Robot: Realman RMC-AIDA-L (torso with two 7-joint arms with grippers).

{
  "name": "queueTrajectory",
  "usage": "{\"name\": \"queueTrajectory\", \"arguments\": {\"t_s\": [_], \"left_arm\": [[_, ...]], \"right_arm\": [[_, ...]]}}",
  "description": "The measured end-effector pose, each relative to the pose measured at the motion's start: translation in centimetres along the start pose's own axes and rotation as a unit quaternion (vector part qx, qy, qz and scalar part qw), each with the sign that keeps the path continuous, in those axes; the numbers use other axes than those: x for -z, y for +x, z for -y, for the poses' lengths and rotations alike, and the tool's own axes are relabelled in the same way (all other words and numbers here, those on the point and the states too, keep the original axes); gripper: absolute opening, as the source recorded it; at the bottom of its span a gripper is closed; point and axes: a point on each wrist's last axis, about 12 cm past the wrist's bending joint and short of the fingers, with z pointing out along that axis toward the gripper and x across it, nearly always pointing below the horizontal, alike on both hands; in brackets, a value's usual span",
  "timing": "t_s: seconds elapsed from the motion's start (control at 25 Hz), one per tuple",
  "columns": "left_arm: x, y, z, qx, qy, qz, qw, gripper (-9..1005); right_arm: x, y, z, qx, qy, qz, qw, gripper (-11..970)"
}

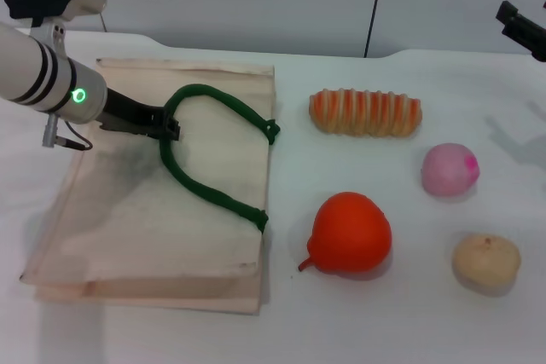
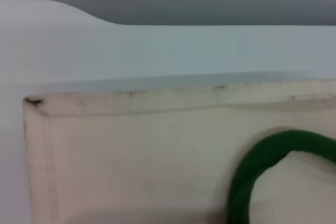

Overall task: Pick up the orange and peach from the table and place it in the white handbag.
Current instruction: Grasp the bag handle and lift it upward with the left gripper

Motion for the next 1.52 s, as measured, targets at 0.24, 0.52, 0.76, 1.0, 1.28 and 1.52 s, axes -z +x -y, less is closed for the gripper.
{"name": "queueTrajectory", "arguments": {"t_s": [0.24,0.52,0.76,1.0,1.28,1.52], "left_arm": [[-0.1,0.3,-0.4,0.005,-0.007,0.003,1.000,300],[-0.6,0.8,-1.0,0.015,-0.019,0.010,1.000,142],[-0.7,1.2,-1.2,0.008,-0.026,0.005,1.000,124],[-0.4,2.1,-1.7,0.026,0.001,0.028,0.999,120],[3.1,2.9,-2.0,0.041,0.083,0.100,0.991,119],[6.1,3.2,-1.1,0.016,0.145,0.142,0.979,119]], "right_arm": [[0.0,0.0,-0.1,-0.002,-0.002,0.001,1.000,879],[-0.1,0.1,-0.3,-0.004,-0.005,0.001,1.000,879],[0.1,0.3,-0.2,-0.005,-0.003,-0.001,1.000,879],[0.6,0.6,0.0,-0.008,0.003,-0.005,1.000,879],[0.8,0.7,0.1,-0.007,0.006,-0.006,1.000,879],[0.9,0.8,0.1,-0.006,0.005,-0.008,1.000,879]]}}
